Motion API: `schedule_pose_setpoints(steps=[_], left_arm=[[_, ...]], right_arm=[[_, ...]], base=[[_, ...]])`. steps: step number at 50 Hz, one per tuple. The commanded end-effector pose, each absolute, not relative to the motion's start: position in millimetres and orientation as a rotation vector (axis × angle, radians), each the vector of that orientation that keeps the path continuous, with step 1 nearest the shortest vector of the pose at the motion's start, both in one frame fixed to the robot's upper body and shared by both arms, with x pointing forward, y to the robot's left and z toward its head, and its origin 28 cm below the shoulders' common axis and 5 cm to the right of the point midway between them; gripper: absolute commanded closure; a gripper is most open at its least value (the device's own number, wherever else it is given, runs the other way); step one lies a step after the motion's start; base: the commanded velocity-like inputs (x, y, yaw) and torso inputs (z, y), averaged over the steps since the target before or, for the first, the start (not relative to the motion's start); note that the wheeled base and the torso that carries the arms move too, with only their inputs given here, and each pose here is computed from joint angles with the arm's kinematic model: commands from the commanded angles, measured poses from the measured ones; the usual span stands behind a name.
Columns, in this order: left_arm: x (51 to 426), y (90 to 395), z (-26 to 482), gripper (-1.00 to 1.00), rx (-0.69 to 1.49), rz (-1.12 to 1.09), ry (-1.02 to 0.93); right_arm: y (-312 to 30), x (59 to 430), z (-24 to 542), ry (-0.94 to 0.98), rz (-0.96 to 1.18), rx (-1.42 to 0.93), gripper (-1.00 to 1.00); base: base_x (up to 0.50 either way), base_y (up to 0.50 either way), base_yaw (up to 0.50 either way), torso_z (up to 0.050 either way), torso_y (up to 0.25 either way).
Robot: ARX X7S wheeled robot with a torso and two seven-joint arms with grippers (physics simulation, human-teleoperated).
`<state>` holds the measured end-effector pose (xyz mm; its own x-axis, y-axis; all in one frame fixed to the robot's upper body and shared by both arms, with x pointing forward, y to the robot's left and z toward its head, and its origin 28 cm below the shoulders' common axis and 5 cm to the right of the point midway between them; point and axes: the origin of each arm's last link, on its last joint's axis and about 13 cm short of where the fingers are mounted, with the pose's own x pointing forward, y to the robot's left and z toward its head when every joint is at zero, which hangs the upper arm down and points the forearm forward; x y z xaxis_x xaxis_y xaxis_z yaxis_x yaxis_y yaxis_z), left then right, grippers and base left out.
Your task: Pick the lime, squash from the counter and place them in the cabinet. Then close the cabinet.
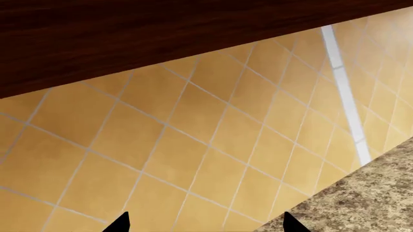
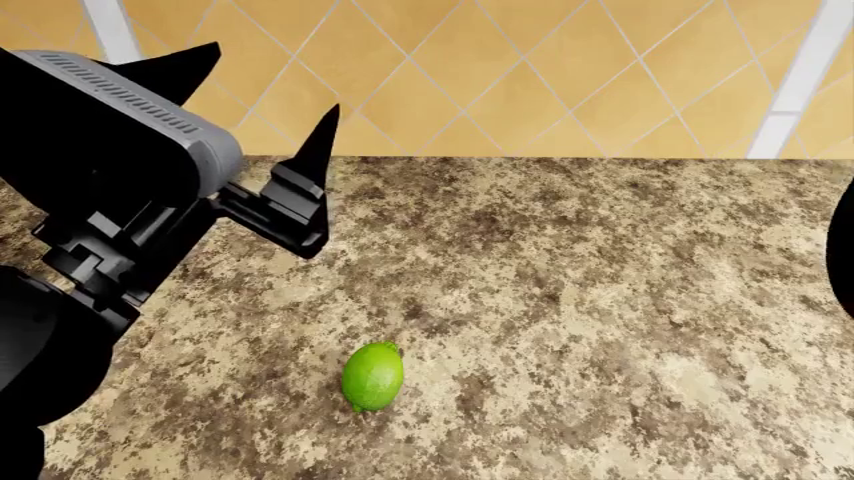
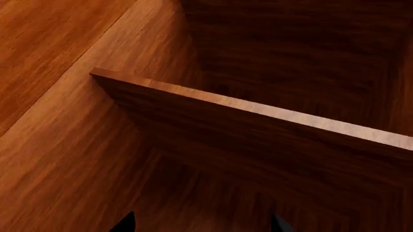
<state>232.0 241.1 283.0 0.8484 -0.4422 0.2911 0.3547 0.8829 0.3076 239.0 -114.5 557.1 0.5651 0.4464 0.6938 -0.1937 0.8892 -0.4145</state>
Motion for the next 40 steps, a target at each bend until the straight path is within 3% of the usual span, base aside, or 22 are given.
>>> schedule_pose_setpoints(steps=[1, 13, 40], left_arm=[[231.9, 243.7, 282.2, -1.00, 0.247, -0.415, -0.364], [232.8, 243.9, 280.6, -1.00, 0.245, -0.411, -0.361], [235.4, 247.0, 277.9, -1.00, 0.226, -0.353, -0.369]], right_arm=[[-123.8, 205.5, 528.0, -0.957, 0.427, -0.384, -1.00], [-130.0, 179.7, 503.3, -0.981, 0.458, -0.456, -1.00], [-176.8, 167.3, 416.1, -0.762, 0.339, -0.378, -1.00]], base=[[0.00, 0.00, 0.00, 0.000, 0.000], [0.00, 0.00, 0.00, 0.000, 0.000], [0.00, 0.00, 0.00, 0.000, 0.000]])
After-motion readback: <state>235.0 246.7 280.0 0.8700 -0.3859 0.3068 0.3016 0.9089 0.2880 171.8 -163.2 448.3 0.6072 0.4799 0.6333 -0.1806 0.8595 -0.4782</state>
